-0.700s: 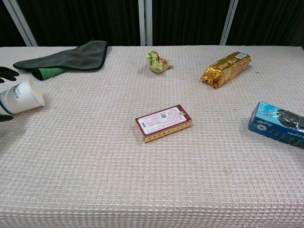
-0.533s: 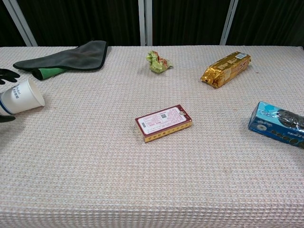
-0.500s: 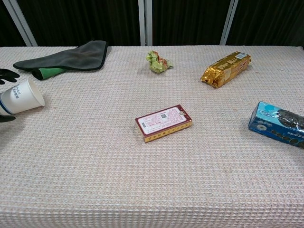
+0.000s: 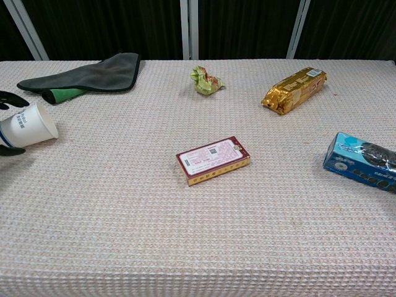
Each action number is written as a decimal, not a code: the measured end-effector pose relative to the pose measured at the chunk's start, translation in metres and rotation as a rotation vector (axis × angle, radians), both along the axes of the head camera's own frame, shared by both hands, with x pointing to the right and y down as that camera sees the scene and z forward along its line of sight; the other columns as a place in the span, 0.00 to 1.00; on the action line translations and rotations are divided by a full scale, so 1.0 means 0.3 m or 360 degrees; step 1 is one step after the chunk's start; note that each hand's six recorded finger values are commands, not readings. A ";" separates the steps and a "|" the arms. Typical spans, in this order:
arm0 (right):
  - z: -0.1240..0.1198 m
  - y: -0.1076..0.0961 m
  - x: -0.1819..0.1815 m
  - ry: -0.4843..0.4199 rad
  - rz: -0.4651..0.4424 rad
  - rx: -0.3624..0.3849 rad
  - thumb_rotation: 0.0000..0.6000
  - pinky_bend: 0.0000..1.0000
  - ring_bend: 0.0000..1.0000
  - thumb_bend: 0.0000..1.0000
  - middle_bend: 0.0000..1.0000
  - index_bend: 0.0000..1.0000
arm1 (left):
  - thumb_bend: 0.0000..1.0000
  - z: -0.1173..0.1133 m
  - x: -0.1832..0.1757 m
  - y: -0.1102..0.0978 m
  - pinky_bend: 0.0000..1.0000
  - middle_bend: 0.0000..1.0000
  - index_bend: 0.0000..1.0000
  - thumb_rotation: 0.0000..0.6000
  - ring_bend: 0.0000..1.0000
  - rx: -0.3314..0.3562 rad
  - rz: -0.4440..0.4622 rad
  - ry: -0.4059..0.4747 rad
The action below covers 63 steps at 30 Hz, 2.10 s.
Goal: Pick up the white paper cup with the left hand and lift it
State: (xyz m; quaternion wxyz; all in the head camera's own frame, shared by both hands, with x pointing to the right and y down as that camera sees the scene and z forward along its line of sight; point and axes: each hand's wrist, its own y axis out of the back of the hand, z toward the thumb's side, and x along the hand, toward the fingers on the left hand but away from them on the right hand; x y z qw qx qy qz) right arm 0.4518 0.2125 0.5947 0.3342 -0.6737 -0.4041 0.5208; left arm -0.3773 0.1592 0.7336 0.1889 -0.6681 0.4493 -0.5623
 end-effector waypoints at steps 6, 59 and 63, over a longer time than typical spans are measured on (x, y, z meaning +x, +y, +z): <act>0.001 0.005 -0.001 -0.0004 0.0002 -0.0002 1.00 0.11 0.07 0.19 0.21 0.20 | 0.26 0.037 -0.031 -0.033 0.46 0.50 0.45 1.00 0.45 -0.0025 0.0078 -0.0121; -0.001 0.029 0.058 0.0001 0.0075 -0.0005 1.00 0.11 0.07 0.19 0.22 0.22 | 0.32 -0.115 0.616 -0.206 0.22 0.12 0.11 1.00 0.15 0.0222 0.1755 -0.1623; -0.005 0.027 0.053 -0.0002 0.0060 0.0001 1.00 0.11 0.07 0.19 0.22 0.22 | 0.30 -0.168 0.577 -0.227 0.21 0.14 0.12 1.00 0.15 0.0183 0.1449 -0.1275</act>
